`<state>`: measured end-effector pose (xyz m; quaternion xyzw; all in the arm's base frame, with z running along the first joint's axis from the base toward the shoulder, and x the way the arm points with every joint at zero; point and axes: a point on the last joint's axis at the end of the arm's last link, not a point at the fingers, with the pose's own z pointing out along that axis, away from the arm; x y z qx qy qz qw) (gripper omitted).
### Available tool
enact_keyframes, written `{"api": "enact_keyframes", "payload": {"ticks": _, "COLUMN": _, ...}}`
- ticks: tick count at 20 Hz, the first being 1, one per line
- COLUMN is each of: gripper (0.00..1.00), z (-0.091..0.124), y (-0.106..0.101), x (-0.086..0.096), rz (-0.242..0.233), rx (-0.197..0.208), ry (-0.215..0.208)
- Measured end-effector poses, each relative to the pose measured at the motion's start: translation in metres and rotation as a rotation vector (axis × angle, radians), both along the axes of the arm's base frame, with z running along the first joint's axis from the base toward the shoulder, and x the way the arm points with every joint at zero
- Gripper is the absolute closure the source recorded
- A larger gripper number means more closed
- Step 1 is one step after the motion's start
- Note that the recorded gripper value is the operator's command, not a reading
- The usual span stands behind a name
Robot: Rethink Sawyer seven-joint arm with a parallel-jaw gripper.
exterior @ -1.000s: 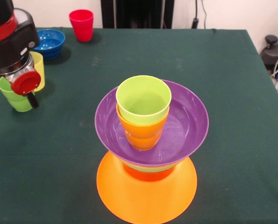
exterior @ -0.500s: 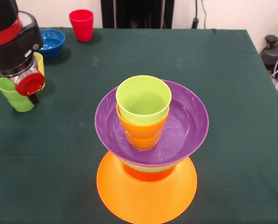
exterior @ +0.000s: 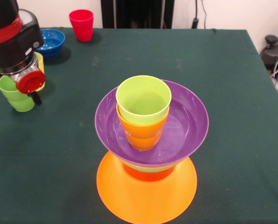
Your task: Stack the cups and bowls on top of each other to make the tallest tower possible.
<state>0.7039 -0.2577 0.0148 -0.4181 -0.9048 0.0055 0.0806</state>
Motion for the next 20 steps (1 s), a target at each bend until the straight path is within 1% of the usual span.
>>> {"api": "enact_keyframes", "payload": {"ticks": 7, "gripper": 0.00, "z": 0.009, "y": -0.006, "x": -0.010, "rz": -0.014, "rx": 0.002, "ry": 0.003}}
{"api": "enact_keyframes", "payload": {"ticks": 8, "gripper": 0.00, "z": 0.013, "y": -0.008, "x": -0.015, "rz": -0.019, "rx": 0.003, "ry": 0.004}}
{"api": "enact_keyframes", "payload": {"ticks": 13, "gripper": 0.00, "z": 0.023, "y": -0.012, "x": -0.027, "rz": -0.032, "rx": 0.002, "ry": 0.003}}
{"api": "enact_keyframes", "payload": {"ticks": 16, "gripper": 0.00, "z": 0.027, "y": -0.016, "x": -0.035, "rz": -0.043, "rx": -0.003, "ry": -0.006}}
{"api": "enact_keyframes", "payload": {"ticks": 20, "gripper": 0.00, "z": 0.024, "y": -0.023, "x": -0.043, "rz": -0.057, "rx": -0.015, "ry": -0.025}}
